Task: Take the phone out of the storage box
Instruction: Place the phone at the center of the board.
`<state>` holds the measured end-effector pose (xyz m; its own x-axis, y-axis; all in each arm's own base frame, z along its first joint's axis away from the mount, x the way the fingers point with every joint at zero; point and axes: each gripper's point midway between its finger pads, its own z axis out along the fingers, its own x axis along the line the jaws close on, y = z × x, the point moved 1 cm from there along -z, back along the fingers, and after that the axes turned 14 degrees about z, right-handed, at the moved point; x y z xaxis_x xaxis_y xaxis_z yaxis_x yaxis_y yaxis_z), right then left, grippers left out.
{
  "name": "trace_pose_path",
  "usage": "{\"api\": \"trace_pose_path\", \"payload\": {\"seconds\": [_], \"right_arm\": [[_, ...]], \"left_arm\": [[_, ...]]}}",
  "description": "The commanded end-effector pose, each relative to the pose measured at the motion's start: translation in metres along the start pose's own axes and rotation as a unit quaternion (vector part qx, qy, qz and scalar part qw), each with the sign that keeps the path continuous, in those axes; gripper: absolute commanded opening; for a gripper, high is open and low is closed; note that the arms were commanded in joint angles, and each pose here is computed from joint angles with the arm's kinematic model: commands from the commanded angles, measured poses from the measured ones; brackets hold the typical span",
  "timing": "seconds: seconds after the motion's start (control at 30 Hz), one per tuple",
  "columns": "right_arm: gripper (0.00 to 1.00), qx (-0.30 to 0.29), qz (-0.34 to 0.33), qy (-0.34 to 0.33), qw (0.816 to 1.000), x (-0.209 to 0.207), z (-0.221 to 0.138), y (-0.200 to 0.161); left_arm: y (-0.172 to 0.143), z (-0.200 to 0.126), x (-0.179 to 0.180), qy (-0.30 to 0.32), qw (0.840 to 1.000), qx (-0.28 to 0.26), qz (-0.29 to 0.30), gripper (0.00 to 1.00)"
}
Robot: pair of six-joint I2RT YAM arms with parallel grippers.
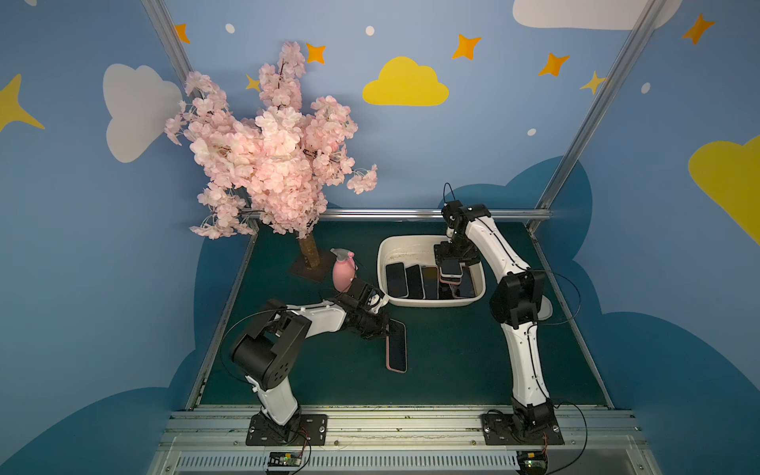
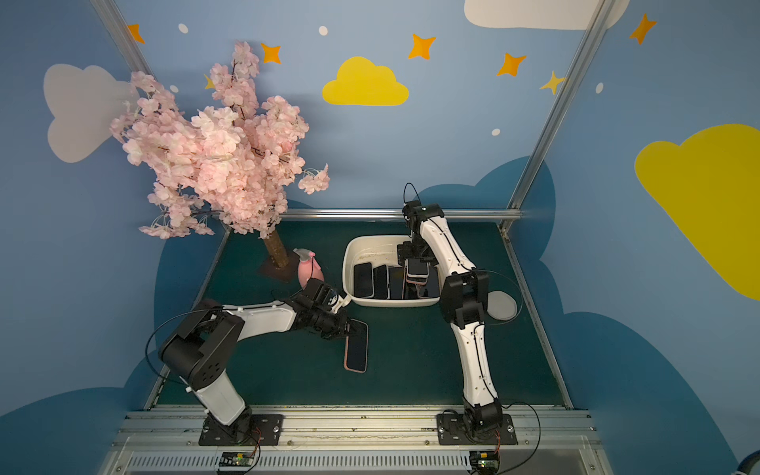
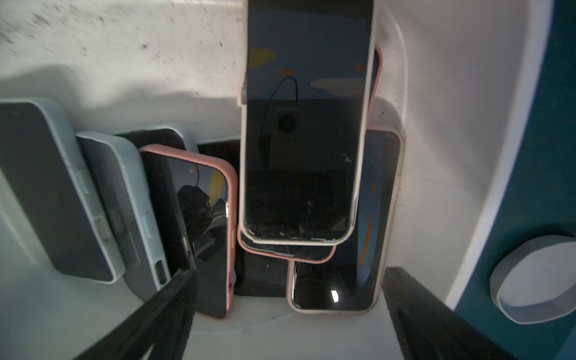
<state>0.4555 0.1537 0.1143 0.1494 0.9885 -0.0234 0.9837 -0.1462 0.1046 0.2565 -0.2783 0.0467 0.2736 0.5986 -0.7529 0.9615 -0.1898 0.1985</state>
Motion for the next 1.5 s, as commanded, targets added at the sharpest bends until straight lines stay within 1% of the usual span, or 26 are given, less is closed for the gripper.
{"api": "trace_pose_path", "payload": {"seconds": [0.0,0.13,0.27,0.3,0.4,0.5,0.63,0.67,0.7,0.83,1.13,1.3,1.47], "right_arm": [[0.98,0.016,0.001,-0.017,1.000,-0.015,0.001,-0.001],[0.98,0.019,0.011,-0.009,1.000,-0.018,0.011,0.007],[0.99,0.019,0.013,-0.004,1.000,-0.018,0.021,0.013],[0.99,0.018,0.014,-0.002,1.000,-0.017,0.023,0.015],[0.98,0.010,0.016,0.018,1.000,-0.010,0.025,0.021],[0.99,-0.003,0.018,0.048,0.999,0.001,0.022,0.027],[0.99,-0.024,0.023,0.066,0.997,0.009,0.019,0.037],[0.99,-0.029,0.026,0.067,0.997,0.011,0.019,0.039],[0.99,-0.032,0.030,0.068,0.997,0.012,0.020,0.041],[0.99,-0.048,0.048,0.068,0.995,0.013,0.025,0.050],[0.98,-0.059,0.071,0.064,0.994,0.010,0.041,0.062],[0.99,-0.061,0.081,0.061,0.993,0.010,0.050,0.066],[0.99,-0.062,0.083,0.044,0.994,0.006,0.059,0.067]], "left_arm": [[0.006,0.005,0.006,0.001,1.000,-0.001,0.003,0.20],[0.003,0.006,0.013,0.015,1.000,0.011,-0.005,0.28],[0.000,0.003,0.018,0.028,0.999,0.020,-0.012,0.43],[-0.001,0.002,0.019,0.031,0.999,0.021,-0.014,0.48],[-0.003,-0.005,0.020,0.037,0.999,0.024,-0.016,0.58],[-0.006,-0.013,0.019,0.043,0.999,0.027,-0.014,0.65],[-0.009,-0.026,0.014,0.054,0.998,0.027,-0.009,0.73],[-0.010,-0.031,0.012,0.057,0.998,0.026,-0.005,0.92],[-0.011,-0.034,0.010,0.059,0.998,0.026,-0.002,1.00],[-0.013,-0.048,-0.003,0.062,0.998,0.019,0.012,1.00],[0.005,-0.089,-0.052,0.056,0.996,-0.010,0.069,1.00],[0.008,-0.097,-0.061,0.056,0.995,-0.012,0.076,1.00],[0.007,-0.105,-0.065,0.057,0.995,-0.018,0.075,1.00]]}}
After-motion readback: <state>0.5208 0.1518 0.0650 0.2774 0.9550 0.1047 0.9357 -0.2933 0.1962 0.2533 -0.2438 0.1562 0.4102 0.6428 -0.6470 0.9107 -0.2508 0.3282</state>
